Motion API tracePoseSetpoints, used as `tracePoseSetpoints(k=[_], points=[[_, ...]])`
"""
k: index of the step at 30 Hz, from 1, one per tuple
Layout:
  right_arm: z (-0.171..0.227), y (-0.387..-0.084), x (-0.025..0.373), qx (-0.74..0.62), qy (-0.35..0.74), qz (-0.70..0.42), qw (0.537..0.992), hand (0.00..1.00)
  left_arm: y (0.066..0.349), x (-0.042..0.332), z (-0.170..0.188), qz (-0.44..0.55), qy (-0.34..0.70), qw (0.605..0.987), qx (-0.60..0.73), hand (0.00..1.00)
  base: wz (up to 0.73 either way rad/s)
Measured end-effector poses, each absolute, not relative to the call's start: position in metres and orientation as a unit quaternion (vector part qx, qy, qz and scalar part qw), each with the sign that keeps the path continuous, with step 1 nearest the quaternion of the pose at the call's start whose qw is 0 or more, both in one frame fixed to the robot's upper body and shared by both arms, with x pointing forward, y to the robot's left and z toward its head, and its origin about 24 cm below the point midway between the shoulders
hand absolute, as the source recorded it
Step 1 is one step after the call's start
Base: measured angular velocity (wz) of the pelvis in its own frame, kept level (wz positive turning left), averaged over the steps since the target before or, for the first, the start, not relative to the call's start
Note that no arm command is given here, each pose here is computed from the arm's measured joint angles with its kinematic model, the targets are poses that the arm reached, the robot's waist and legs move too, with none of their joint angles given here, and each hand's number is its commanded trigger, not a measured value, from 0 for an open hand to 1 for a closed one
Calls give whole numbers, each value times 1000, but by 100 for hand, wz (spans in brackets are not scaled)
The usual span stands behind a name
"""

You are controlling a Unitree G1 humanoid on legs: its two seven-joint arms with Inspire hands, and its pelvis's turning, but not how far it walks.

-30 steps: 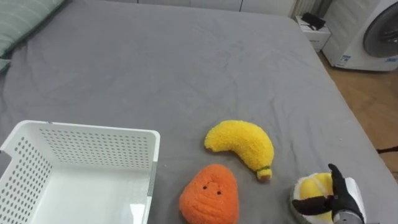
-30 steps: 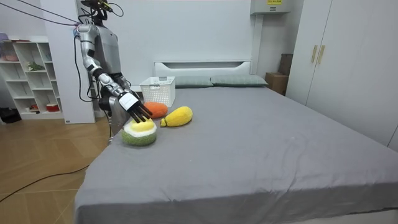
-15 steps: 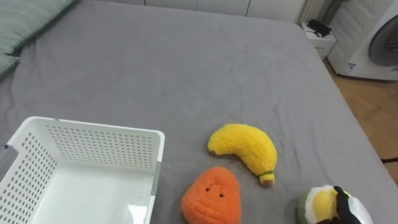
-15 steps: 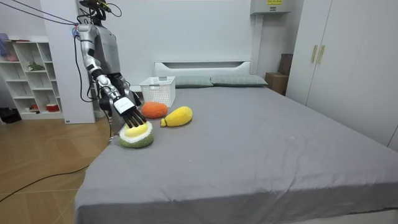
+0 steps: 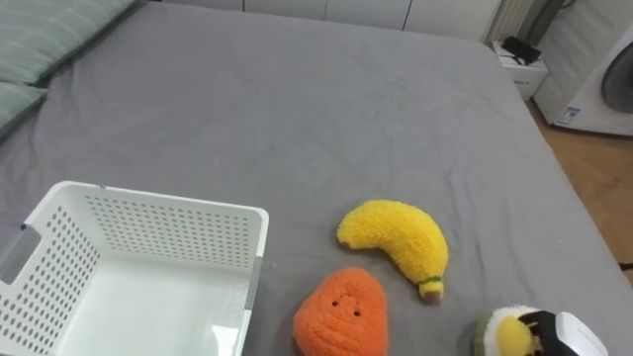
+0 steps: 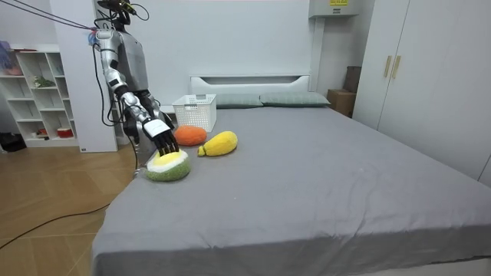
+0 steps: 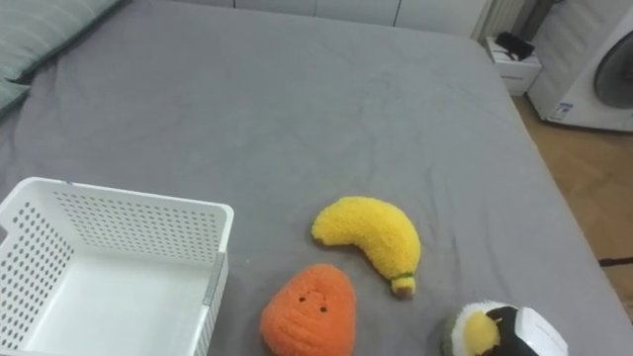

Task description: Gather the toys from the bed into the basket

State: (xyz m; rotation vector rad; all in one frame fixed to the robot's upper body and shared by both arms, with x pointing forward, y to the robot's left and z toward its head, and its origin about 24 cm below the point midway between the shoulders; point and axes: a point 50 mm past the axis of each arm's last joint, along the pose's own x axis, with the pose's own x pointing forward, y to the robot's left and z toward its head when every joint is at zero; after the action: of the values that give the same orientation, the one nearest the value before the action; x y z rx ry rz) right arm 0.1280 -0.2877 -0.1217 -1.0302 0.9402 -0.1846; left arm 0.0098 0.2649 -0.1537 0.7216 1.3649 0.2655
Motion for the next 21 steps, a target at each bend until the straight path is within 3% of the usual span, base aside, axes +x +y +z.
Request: tracePoseSetpoints(k=[8,21], points=[[-127,-286,118,-501,446,-64,739,100,264,10,-154,117,615,709,326,0,0],[-127,-282,122,-478,447,-83,752,100,264,10,-154,113,614,708,329,0,0]])
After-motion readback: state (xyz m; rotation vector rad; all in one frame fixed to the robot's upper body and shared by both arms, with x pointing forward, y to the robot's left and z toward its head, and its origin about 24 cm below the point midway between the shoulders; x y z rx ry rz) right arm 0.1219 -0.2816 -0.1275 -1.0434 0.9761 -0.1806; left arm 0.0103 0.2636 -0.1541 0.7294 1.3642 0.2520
